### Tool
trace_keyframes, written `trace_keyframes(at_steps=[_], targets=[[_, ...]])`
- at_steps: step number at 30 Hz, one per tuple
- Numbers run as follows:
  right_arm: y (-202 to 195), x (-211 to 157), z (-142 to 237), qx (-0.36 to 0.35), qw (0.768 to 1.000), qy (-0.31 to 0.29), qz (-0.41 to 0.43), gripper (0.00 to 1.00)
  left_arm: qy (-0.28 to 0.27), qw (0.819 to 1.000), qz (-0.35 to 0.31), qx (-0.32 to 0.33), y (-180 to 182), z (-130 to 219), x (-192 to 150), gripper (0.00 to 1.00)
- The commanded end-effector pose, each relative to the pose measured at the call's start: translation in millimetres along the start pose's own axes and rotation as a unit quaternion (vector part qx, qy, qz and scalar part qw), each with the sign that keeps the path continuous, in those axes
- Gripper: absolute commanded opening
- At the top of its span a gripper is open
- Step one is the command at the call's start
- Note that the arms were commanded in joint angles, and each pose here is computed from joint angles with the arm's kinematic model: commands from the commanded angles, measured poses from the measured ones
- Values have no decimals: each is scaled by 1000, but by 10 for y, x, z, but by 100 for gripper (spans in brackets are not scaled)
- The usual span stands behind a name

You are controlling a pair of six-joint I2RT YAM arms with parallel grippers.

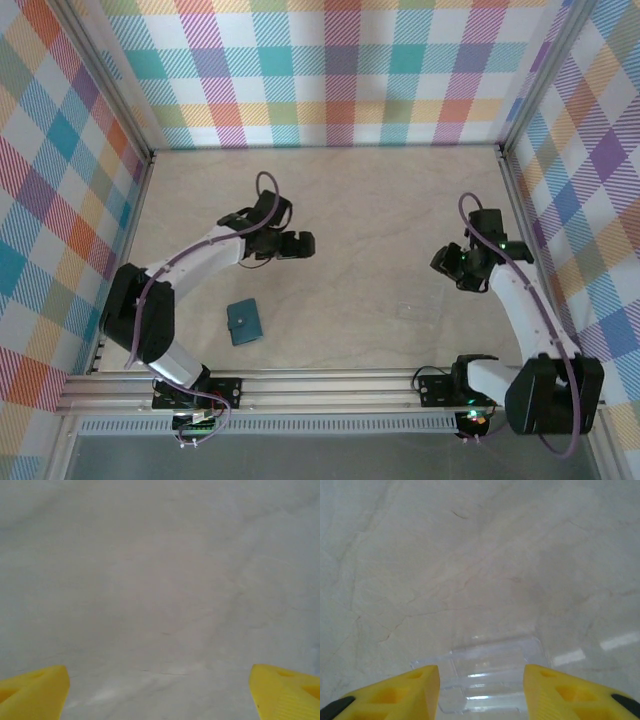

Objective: Take the credit cards out of the card holder

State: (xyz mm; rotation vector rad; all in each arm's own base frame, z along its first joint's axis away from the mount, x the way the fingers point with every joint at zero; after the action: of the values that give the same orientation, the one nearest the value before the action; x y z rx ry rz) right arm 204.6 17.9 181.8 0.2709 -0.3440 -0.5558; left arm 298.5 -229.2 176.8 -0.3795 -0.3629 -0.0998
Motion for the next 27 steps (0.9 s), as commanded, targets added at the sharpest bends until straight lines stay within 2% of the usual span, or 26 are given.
trace_keyframes(at_steps=[1, 6, 12, 19, 27], targets=[[-176, -163, -71, -35, 998, 12, -57, 50, 44, 999, -13, -30, -412, -41, -123, 88], [-201, -216, -166, -27, 997, 20, -66, 50, 94, 991, -38, -83, -866, -250, -243, 70], [-211, -191, -214, -32, 997, 16, -75, 50, 115, 988, -61, -79, -1250, -392, -390, 68], [-203, -192, -196, -27, 998, 13, -61, 50, 134, 986, -64, -74, -1557, -531, -507, 53], [-198, -194, -143, -17, 999, -1, -48, 49, 140, 987, -70, -27, -1843, -735, -609, 48]])
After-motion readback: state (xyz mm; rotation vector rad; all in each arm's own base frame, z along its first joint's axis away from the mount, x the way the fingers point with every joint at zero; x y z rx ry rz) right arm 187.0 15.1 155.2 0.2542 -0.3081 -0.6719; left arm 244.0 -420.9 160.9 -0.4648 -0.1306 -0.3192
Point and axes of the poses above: each hand's point on the last joint's axis, 136 mm out from that joint toward the fingers, its own z axis back along the fingers, its own y axis along the line the jaws close on, x = y × z, the point moved 7 cm from there along z, back along the fingers, and after that the axes turned 1 degree about z, right-handed, at the moved point
